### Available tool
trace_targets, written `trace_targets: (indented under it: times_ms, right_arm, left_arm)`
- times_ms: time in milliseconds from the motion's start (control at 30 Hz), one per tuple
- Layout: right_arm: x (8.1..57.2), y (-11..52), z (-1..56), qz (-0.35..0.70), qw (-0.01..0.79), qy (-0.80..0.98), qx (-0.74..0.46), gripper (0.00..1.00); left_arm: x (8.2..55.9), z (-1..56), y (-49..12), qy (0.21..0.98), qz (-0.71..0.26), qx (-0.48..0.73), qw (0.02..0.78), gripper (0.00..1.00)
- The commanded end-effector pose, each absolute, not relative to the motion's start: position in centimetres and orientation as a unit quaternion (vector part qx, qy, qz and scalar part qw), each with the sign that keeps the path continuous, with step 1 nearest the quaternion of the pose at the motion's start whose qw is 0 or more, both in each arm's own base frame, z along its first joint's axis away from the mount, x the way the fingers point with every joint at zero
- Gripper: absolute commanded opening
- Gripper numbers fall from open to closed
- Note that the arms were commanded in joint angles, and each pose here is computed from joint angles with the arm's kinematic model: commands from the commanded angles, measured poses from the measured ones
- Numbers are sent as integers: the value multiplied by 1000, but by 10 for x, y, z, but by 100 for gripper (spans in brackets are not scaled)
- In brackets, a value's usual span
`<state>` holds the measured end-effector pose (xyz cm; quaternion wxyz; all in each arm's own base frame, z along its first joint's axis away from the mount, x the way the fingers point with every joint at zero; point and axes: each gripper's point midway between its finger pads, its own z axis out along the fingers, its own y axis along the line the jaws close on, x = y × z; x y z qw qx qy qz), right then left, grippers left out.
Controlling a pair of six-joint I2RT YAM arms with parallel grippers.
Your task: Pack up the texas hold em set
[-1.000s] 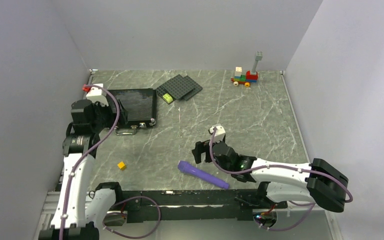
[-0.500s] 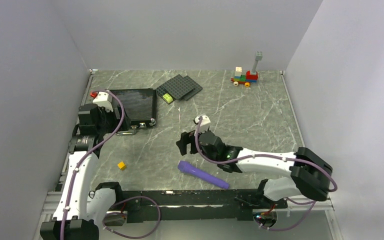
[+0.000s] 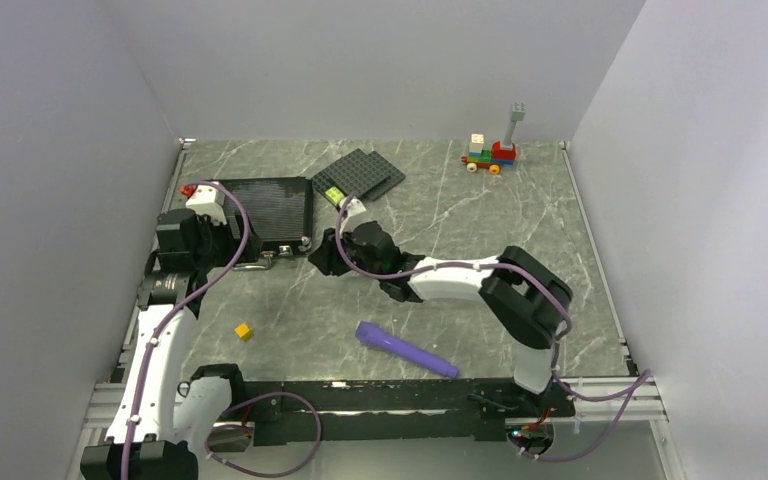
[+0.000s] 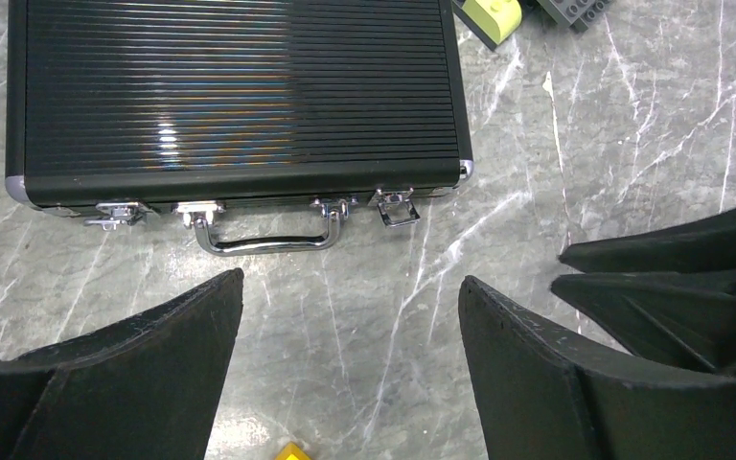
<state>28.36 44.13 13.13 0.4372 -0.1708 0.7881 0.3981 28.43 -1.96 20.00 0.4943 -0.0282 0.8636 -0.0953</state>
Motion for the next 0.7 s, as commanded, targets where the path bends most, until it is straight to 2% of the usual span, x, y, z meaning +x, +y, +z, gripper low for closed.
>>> trace_targets:
  times_ms: [0, 233, 667]
  right_arm:
    - [290, 482, 164, 495, 433, 734, -171, 35]
    - [300, 517, 163, 554, 422, 697, -172, 30]
    - [323, 536, 143, 525, 438, 704, -191, 29]
  left_arm:
    - [288, 211, -20, 852, -95, -20, 514, 86]
    - [287, 211, -24, 851, -105, -16, 514, 86]
    - [285, 212, -24, 850, -106, -15, 516, 86]
